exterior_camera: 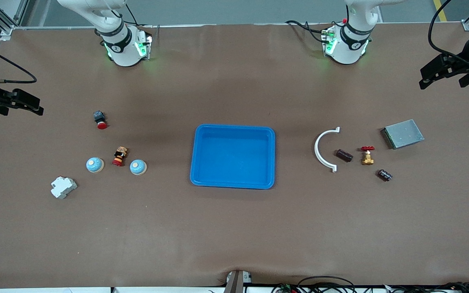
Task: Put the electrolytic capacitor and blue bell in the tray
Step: 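Reach the left gripper toward a capacitor while the right gripper reaches a bell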
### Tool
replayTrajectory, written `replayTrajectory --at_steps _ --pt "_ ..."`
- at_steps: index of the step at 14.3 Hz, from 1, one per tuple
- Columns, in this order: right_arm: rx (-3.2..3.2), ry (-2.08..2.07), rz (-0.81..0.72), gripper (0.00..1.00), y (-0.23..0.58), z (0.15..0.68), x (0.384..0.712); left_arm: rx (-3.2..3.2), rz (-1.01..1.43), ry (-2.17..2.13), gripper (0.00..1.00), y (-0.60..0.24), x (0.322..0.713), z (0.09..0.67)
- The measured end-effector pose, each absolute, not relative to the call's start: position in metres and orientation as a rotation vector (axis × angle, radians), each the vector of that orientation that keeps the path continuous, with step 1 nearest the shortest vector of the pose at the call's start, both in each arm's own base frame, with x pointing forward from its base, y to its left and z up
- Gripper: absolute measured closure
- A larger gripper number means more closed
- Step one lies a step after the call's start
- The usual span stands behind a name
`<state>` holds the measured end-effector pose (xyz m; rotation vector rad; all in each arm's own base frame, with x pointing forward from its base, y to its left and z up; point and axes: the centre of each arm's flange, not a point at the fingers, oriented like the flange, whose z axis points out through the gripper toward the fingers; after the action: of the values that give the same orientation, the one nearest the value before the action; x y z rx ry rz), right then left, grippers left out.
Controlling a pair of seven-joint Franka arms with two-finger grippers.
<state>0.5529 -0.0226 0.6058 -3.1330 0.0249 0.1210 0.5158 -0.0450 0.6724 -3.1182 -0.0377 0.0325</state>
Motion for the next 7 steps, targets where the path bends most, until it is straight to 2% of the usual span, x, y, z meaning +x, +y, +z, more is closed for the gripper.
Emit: replayTrajectory --at_steps 7 --pt "-3.132 0.046 0.128 0.0 -0.0153 0.6055 0.5527 -3.11 0.064 -0.057 0.0 -0.0373 0.521 0.6637"
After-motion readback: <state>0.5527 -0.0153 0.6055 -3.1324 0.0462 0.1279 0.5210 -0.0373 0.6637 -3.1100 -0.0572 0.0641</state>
